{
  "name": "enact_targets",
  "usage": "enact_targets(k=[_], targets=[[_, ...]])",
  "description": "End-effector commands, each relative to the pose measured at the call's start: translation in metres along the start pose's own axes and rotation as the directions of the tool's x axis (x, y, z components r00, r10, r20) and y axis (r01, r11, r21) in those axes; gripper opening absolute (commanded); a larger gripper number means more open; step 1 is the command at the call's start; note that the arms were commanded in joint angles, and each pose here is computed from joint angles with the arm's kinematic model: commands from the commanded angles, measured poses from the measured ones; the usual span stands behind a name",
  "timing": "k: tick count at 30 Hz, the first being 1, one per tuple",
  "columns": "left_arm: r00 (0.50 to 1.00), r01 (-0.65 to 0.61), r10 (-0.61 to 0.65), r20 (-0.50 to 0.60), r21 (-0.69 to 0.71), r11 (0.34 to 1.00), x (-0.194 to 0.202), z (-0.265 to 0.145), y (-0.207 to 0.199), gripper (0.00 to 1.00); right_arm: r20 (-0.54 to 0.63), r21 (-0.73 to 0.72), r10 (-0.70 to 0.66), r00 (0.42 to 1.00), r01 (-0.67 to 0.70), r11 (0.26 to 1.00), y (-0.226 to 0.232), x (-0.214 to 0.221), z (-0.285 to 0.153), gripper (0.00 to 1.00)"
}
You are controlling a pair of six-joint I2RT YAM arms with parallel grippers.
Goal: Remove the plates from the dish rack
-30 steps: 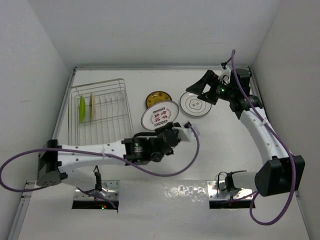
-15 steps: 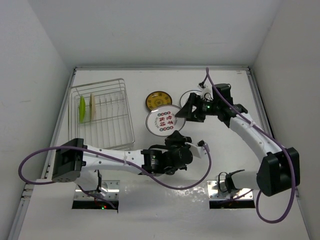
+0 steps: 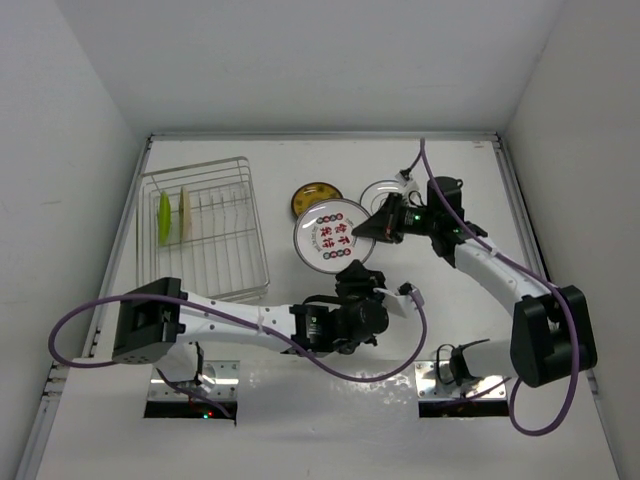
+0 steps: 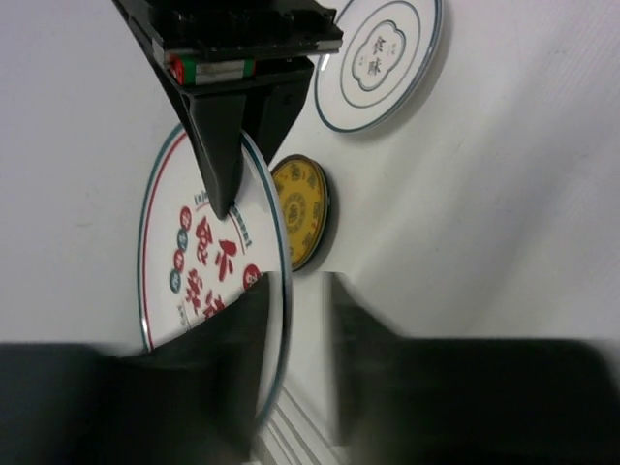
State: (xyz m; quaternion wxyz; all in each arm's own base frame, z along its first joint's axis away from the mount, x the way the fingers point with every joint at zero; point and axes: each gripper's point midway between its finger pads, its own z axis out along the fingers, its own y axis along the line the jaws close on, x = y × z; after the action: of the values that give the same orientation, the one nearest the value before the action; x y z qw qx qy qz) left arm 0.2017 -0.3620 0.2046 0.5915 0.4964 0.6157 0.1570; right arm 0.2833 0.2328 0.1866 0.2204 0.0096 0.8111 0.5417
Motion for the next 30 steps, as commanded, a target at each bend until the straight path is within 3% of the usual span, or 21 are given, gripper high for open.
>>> enact_targets(k=[1, 2, 3, 4, 5, 11, 14, 19, 26, 28, 30], targets=[[0.997, 0.078, -0.078, 0.007, 0.0, 0.997, 0.001, -0.001, -0.007, 0.39, 0.131, -0.095, -0.004, 0.991, 0.016, 0.995, 0.02, -0.029, -0.01, 0.0], [0.993, 0.114, -0.114, -0.008, -0.022, 0.993, 0.005, -0.002, -0.004, 0.65, 0.174, -0.081, 0.027, 0.984, -0.013, 0.997, 0.01, -0.037, -0.015, 0.0], [0.99, 0.137, -0.138, -0.016, -0.04, 0.99, 0.007, -0.003, -0.001, 0.65, 0.208, -0.06, 0.037, 0.977, -0.025, 0.998, 0.003, -0.044, -0.019, 0.0], [0.987, 0.159, -0.16, -0.024, -0.05, 0.986, 0.008, -0.005, 0.001, 0.91, 0.262, -0.02, 0.042, 0.964, -0.038, 0.999, -0.008, -0.053, -0.023, 0.0], [0.983, 0.178, -0.18, -0.033, -0.052, 0.983, 0.011, -0.006, 0.001, 0.99, 0.293, 0.004, 0.049, 0.955, -0.052, 0.999, -0.017, -0.06, -0.026, 0.0], [0.927, 0.351, -0.357, -0.112, -0.071, 0.934, 0.037, -0.023, 0.004, 1.0, 0.516, 0.182, 0.096, 0.851, -0.219, 0.959, -0.1, -0.107, -0.065, 0.0], [0.872, 0.44, -0.461, -0.164, -0.149, 0.885, 0.06, -0.036, 0.015, 1.0, 0.566, 0.24, 0.092, 0.819, -0.27, 0.933, -0.129, -0.12, -0.076, 0.0], [0.777, 0.56, -0.601, -0.187, -0.233, 0.795, 0.077, -0.051, 0.039, 1.0, 0.564, 0.326, 0.098, 0.82, -0.33, 0.886, -0.181, -0.128, -0.076, 0.01], [0.623, 0.74, -0.756, -0.2, -0.163, 0.653, 0.09, -0.053, 0.045, 1.0, 0.542, 0.398, 0.059, 0.838, -0.318, 0.86, -0.208, -0.145, -0.071, 0.06], [0.606, 0.755, -0.77, -0.2, -0.159, 0.636, 0.095, -0.053, 0.046, 1.0, 0.532, 0.428, 0.061, 0.845, -0.33, 0.842, -0.217, -0.141, -0.071, 0.17], [0.583, 0.774, -0.788, -0.197, -0.158, 0.613, 0.099, -0.053, 0.047, 1.0, 0.51, 0.453, 0.074, 0.857, -0.341, 0.824, -0.223, -0.138, -0.07, 0.4]])
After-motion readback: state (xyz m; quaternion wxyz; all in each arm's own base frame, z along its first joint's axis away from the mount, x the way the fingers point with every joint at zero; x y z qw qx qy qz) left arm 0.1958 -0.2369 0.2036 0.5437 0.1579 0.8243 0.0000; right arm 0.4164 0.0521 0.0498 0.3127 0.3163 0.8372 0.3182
